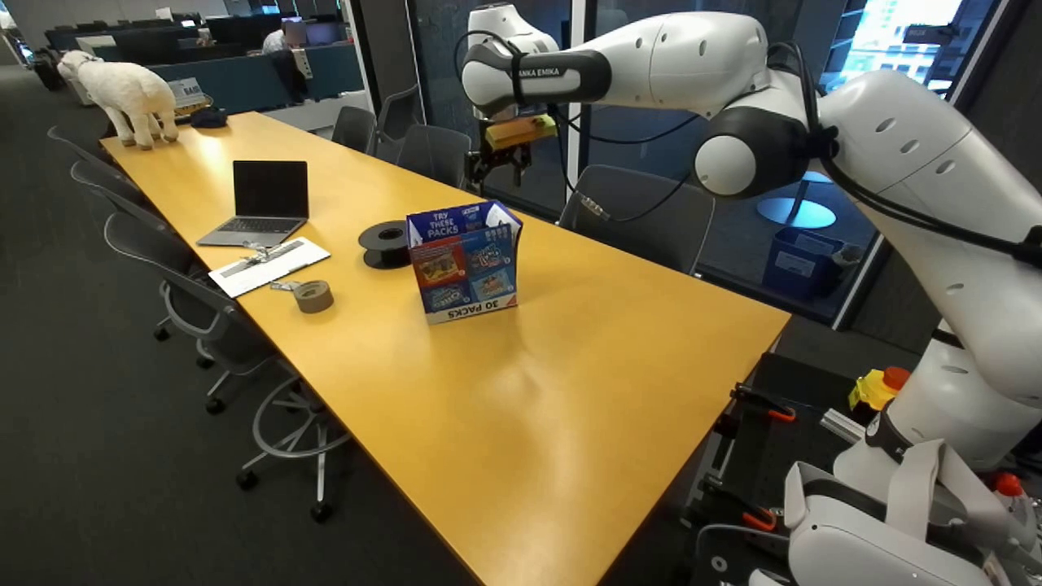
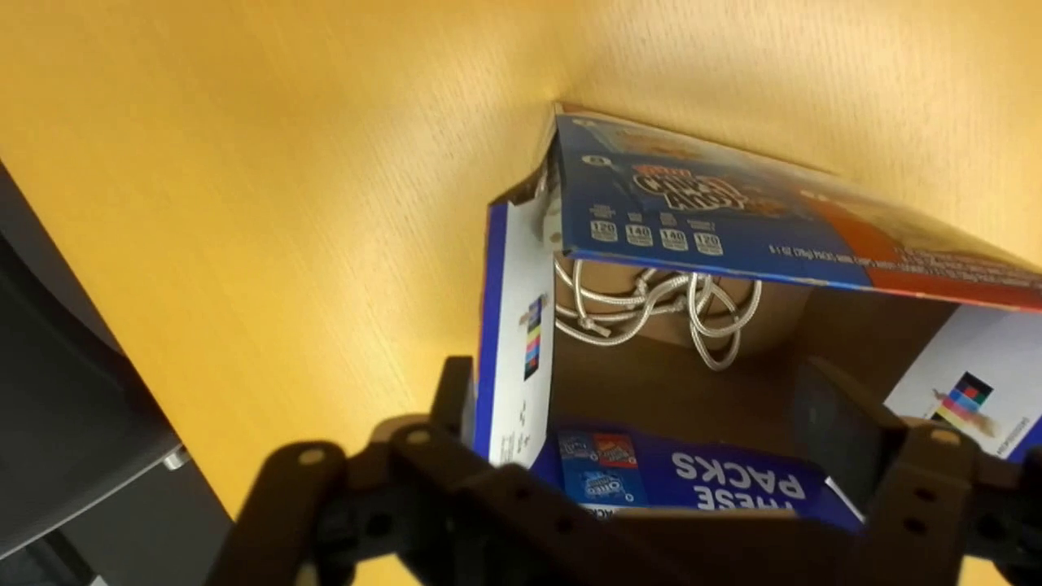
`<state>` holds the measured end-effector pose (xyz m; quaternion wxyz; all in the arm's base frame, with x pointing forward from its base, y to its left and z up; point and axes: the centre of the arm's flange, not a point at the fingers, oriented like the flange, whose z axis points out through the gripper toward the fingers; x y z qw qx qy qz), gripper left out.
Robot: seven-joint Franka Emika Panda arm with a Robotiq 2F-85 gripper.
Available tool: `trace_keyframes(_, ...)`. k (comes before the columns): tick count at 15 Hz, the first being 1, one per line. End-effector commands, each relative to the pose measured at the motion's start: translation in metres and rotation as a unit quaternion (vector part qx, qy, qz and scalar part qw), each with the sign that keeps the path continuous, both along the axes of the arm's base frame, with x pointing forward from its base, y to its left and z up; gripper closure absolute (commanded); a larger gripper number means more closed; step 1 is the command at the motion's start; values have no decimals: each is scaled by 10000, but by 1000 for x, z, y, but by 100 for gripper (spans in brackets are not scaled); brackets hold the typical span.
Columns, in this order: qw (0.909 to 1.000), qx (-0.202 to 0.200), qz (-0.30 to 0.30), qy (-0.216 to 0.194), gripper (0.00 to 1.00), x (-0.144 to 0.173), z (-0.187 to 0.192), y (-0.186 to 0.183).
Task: Pick up the ropes from the table and put them in the box
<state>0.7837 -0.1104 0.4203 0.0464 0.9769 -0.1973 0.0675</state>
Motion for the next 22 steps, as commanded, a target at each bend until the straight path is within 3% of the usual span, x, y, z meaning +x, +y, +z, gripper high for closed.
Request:
trace_keyframes(1,9992,-22,105,388,0,-79,14,-9)
trace_keyframes(10,9957,150,656,635,0,-134,10,-23)
trace_keyframes(16,9978,37,619,226,0,-176,45,-29)
trace_keyframes(22,9986,-51,497,-149,0,-238,84,-26)
